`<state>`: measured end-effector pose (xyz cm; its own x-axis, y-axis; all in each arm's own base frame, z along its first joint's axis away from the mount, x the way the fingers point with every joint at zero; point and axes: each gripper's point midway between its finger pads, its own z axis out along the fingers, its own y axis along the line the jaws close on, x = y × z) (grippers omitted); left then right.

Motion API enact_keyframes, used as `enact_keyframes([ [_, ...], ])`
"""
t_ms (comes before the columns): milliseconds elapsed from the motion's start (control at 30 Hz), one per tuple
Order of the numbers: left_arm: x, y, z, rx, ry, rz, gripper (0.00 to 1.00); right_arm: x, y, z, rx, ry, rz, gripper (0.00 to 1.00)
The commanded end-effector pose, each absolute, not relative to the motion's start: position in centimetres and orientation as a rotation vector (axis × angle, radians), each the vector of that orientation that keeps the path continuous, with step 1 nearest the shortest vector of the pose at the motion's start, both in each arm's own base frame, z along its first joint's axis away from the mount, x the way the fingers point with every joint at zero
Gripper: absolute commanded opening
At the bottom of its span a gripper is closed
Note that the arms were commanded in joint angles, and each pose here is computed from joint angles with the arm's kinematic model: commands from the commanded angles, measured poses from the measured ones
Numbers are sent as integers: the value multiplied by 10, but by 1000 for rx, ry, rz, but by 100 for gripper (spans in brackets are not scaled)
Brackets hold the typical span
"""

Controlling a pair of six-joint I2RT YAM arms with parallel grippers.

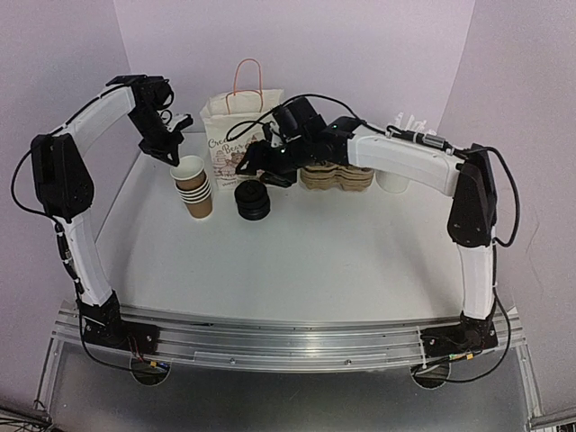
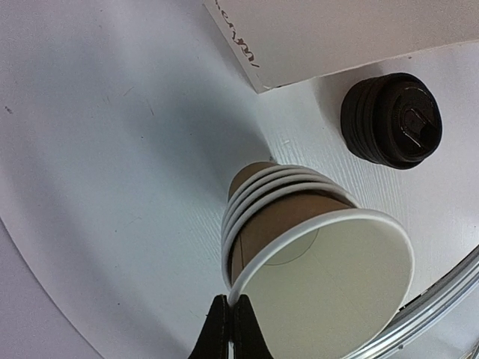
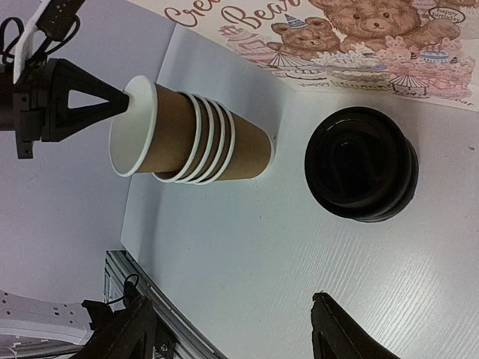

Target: Pack the takeout coffee

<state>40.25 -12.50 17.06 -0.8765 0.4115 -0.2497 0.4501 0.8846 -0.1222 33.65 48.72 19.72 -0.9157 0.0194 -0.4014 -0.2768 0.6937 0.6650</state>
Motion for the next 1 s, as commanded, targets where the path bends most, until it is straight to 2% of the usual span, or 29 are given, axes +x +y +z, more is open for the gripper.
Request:
enact_keyframes([
  [0, 411, -108, 243, 605, 2659, -138, 0, 346, 502, 236, -209, 2418, 1205, 67],
  [333, 387, -107, 309, 635, 2556, -154, 0, 348, 493, 245, -225, 2380, 1160, 67],
  [500, 361, -129, 336, 739, 2507, -298, 0, 349, 485, 259, -238, 2339, 1131, 68],
  [700, 303, -180, 316, 1111, 2522, -334, 0, 363, 426, 270, -76, 2328, 1041, 68],
  [967, 242, -266, 282, 1568, 2409, -337, 0, 352, 330, 283, 99, 2270, 850, 68],
])
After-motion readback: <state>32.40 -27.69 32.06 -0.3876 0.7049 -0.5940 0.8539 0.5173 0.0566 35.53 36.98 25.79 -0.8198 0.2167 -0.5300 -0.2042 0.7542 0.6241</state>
